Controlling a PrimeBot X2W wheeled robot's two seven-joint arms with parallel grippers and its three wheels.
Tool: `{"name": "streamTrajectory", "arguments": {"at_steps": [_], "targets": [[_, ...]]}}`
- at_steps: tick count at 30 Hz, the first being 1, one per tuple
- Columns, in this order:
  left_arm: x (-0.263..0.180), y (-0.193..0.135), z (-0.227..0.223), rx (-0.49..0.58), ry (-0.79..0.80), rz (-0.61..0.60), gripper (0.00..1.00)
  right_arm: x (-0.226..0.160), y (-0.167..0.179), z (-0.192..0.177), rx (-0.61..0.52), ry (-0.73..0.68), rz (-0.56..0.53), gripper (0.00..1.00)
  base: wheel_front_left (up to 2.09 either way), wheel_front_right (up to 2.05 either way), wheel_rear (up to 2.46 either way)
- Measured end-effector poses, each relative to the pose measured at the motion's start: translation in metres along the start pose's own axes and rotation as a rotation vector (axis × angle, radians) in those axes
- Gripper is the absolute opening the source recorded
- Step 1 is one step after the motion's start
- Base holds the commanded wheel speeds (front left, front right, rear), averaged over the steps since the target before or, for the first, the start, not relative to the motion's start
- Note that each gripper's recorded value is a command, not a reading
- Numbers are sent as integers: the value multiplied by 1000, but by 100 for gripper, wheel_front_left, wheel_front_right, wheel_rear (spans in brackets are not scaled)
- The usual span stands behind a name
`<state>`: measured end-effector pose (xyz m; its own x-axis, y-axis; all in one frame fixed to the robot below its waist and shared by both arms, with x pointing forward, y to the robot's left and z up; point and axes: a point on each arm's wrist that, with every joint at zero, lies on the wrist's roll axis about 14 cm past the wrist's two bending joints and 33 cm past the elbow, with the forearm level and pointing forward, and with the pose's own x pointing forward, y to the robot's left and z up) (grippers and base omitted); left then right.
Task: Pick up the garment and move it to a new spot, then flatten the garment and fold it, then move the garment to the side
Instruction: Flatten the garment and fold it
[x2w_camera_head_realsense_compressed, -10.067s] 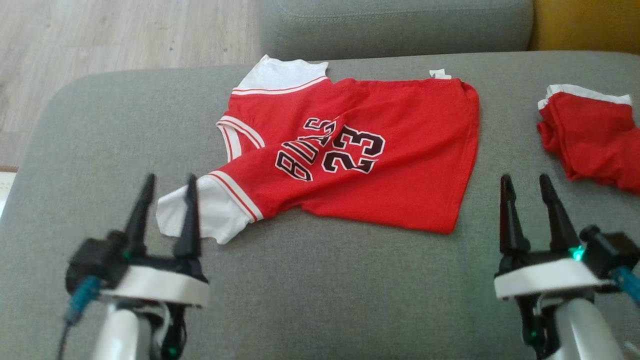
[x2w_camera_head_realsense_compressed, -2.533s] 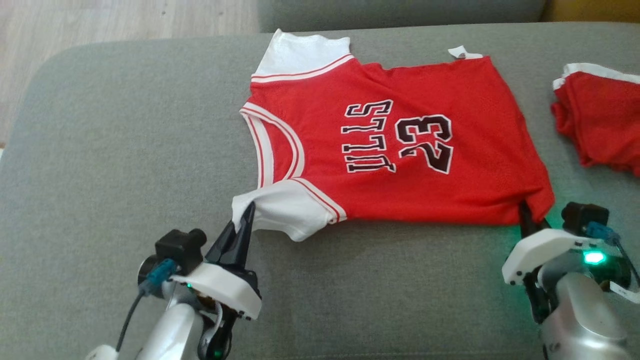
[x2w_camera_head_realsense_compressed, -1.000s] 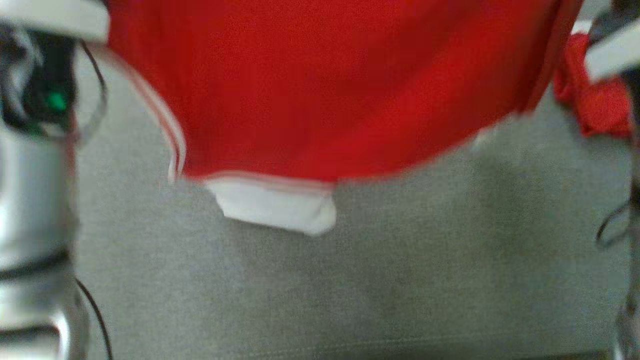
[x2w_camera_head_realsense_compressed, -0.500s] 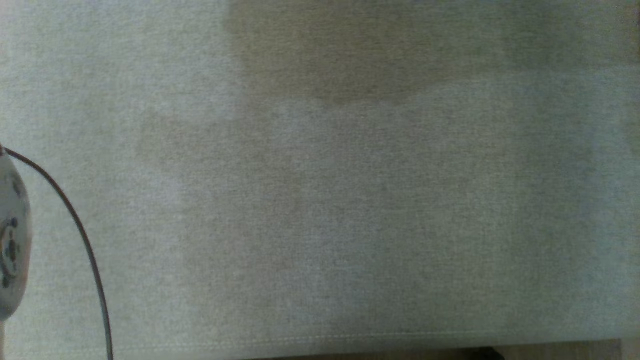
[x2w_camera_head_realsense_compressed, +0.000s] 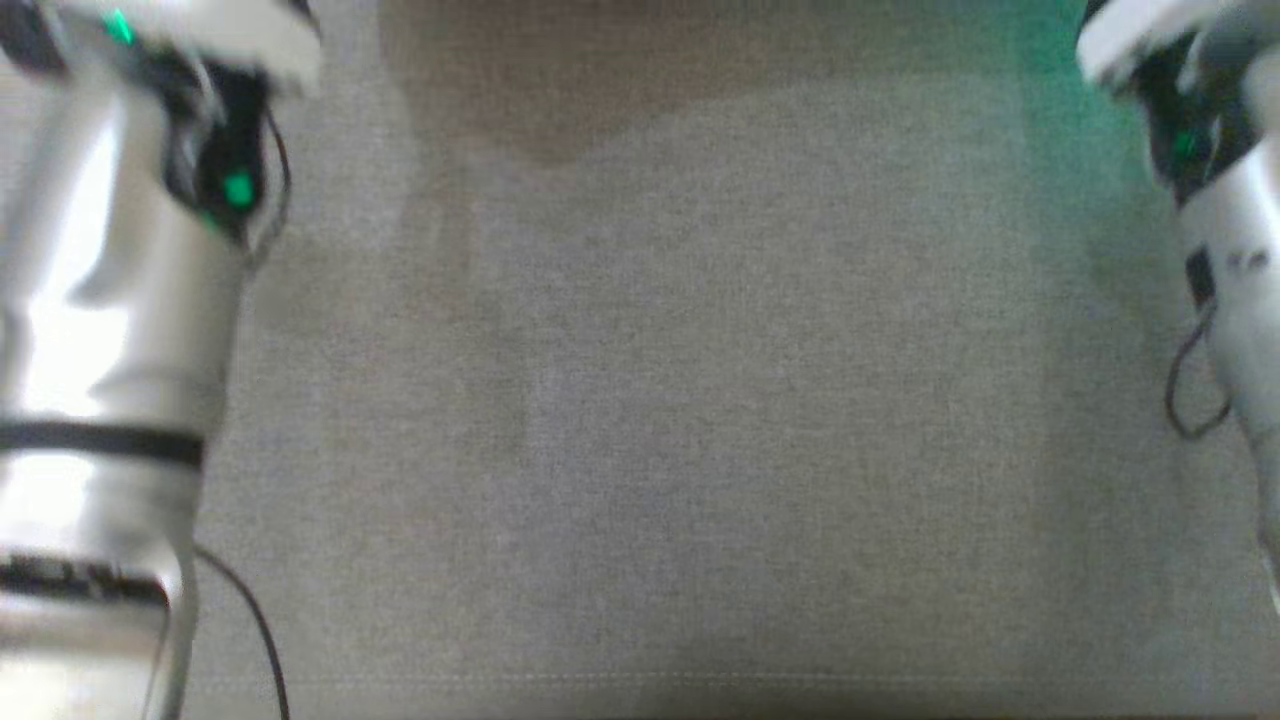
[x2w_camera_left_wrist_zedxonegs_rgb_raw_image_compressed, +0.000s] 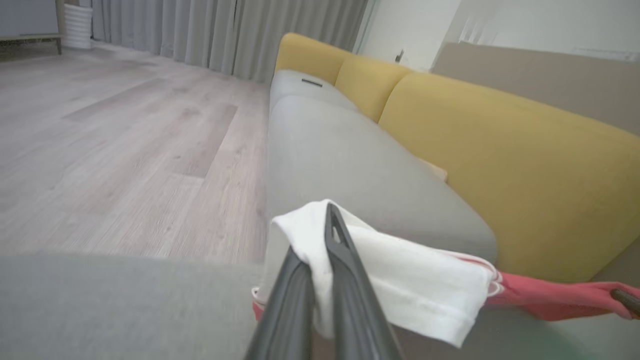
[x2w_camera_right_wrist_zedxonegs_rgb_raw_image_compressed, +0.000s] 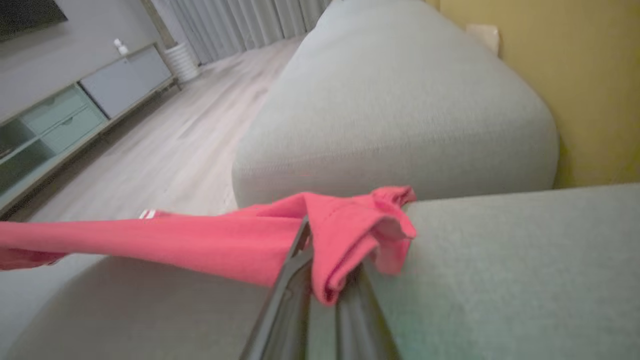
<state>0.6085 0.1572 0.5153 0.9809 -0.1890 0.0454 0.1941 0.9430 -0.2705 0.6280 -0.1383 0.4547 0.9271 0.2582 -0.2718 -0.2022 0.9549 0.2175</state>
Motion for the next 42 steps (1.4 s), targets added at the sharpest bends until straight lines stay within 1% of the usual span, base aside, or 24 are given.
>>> {"name": "streamTrajectory", "arguments": {"at_steps": [3,8,9,10,13,21,27,37,39,42], "targets": [[-32,5,-21,9,64,5,0,-19,-2,-27,-8,101,4,0,0,0,0],[-86,4,-46,62,162,-21,0,-57,-4,-56,-15,223,16,0,0,0,0],[-97,3,-50,70,179,-27,0,-65,-2,-62,-27,252,26,0,0,0,0],[-117,2,-56,84,210,-41,0,-81,1,-72,-63,301,51,0,0,0,0],[-141,-1,-60,103,237,-61,0,-102,0,-78,-88,343,66,0,0,0,0],[-189,-15,-63,124,272,-124,0,-144,-11,-83,-108,413,58,0,0,0,0],[-215,-23,-66,106,283,-141,0,-174,-12,-96,-111,460,64,0,0,0,0],[-258,-37,-74,106,321,-162,0,-230,-10,-132,-72,583,86,0,0,0,0],[-264,-39,-75,105,329,-166,0,-236,-11,-136,-65,594,87,0,0,0,0],[-263,-41,-75,94,334,-164,0,-235,-13,-135,-50,593,82,0,0,0,0]]}}
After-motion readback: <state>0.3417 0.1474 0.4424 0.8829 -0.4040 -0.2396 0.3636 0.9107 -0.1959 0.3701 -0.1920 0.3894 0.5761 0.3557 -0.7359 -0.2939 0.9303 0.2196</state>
